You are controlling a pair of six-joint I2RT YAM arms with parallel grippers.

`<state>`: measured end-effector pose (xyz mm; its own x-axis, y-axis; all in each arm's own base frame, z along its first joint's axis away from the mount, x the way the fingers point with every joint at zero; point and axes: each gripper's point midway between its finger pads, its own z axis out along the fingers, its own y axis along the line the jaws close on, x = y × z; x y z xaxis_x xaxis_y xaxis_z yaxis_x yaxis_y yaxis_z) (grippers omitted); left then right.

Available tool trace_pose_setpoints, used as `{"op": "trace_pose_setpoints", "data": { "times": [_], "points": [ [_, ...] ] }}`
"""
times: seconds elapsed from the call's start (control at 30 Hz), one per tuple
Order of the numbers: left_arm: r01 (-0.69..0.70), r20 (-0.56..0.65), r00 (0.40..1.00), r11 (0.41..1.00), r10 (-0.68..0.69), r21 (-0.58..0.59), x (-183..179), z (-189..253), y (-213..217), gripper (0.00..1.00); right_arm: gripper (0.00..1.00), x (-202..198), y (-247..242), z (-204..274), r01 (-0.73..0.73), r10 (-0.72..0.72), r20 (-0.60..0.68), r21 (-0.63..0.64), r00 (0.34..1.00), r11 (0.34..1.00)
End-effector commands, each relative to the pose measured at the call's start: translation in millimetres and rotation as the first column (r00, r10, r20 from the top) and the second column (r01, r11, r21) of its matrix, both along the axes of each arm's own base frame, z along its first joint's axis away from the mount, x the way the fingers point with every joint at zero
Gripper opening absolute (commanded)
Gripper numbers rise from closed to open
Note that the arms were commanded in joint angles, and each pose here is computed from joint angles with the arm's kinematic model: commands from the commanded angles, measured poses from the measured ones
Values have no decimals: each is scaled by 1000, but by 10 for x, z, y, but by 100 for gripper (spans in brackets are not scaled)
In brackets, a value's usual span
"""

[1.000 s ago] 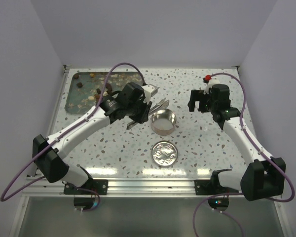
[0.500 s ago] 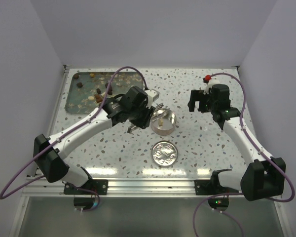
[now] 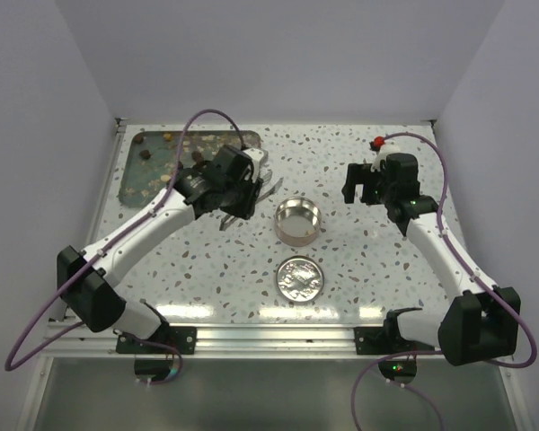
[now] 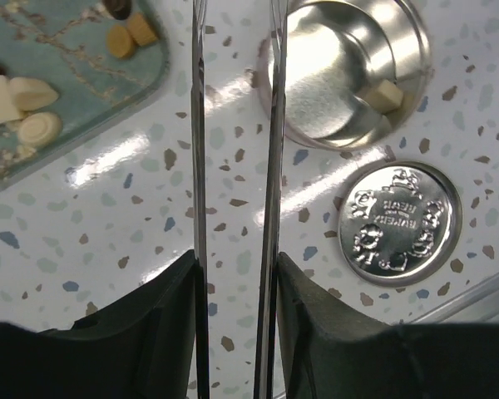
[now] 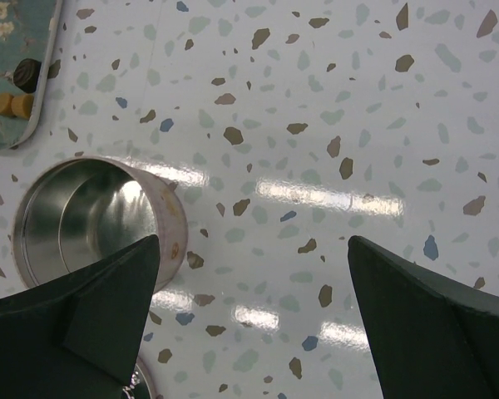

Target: Pack the chocolate

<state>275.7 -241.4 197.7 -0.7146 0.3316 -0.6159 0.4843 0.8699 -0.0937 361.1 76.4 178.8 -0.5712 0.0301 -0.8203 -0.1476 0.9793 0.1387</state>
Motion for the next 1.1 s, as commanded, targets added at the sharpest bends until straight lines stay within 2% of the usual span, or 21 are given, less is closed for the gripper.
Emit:
{"op": "trace_pose_setpoints", "data": {
  "times": [0.0, 0.1, 0.2, 0.33, 0.8, 1.07],
  "points": [
    [-147, 91, 984, 987, 152, -63, 304, 356, 370, 44, 98, 53, 0, 250, 5, -5, 68, 5, 998, 1000],
    [-258, 77, 963, 966, 258, -7, 441, 214, 791, 44, 98, 43, 7, 235, 1, -1, 65, 6, 998, 1000],
    [-391, 48, 920, 920, 390, 28, 543, -22, 1279, 43, 98, 34, 13, 225, 0, -1, 64, 12, 998, 1000],
    [-472, 11, 881, 881, 472, 7, 606, -166, 1543, 43, 98, 27, 15, 239, 0, -1, 69, 15, 998, 1000],
    [-572, -48, 816, 817, 576, 69, 608, -532, 1868, 42, 98, 15, 25, 220, -3, 2, 71, 19, 997, 1000],
    [-579, -95, 804, 809, 587, 100, 607, -762, 1909, 42, 98, 11, 20, 203, -1, -1, 68, 20, 998, 1000]
  ]
}}
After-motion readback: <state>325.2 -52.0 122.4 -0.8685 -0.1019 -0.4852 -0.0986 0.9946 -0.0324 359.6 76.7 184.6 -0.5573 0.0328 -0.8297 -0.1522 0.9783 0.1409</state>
